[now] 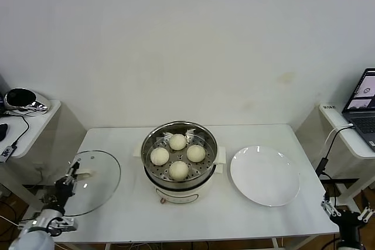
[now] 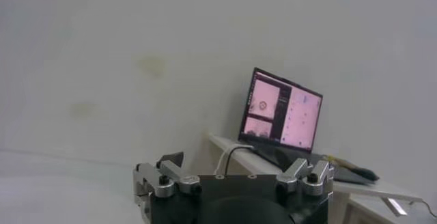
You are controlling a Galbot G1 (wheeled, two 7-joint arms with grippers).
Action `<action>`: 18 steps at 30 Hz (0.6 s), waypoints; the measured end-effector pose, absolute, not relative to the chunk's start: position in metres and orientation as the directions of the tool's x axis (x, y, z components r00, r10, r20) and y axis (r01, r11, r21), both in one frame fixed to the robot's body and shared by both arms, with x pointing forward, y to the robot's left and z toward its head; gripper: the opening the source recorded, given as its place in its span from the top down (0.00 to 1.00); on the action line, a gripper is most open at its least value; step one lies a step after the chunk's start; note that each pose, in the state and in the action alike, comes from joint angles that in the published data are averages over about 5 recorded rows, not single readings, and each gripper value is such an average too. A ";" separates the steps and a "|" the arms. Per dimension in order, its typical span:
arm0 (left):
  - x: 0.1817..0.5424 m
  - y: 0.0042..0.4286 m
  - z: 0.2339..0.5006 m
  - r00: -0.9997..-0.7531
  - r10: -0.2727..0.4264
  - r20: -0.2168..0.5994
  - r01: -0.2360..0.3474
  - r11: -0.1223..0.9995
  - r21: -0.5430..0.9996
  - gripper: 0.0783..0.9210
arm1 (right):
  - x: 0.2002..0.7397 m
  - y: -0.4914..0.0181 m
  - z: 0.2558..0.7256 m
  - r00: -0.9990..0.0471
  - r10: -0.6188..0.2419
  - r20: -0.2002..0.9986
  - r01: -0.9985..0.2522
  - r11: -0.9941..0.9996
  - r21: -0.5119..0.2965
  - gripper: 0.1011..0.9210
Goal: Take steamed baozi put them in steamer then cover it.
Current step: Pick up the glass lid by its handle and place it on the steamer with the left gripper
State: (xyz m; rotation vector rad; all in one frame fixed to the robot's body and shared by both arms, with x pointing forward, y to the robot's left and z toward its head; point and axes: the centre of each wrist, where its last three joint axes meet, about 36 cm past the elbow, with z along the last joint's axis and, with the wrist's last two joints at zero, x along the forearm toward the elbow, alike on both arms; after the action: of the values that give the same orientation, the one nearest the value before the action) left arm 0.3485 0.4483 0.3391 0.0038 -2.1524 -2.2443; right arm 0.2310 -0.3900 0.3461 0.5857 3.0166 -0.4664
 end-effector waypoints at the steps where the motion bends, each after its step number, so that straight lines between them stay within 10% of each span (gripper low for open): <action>1: 0.348 0.448 0.348 -0.999 -0.031 0.011 0.013 -0.043 0.999 0.92 | 0.231 -0.389 0.346 -0.930 0.357 -0.087 0.367 0.886 -0.285 0.12; 18: 0.376 0.366 0.465 -0.998 0.020 -0.054 -0.054 -0.004 0.999 0.92 | 0.230 -0.360 0.333 -0.951 0.304 -0.059 0.308 0.906 -0.291 0.12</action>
State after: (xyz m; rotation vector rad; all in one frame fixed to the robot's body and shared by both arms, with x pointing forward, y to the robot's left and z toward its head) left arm 0.3760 0.3660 0.4654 0.0378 -2.2533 -2.2632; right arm 0.2296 -0.3599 0.3332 0.4901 3.0544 -0.4702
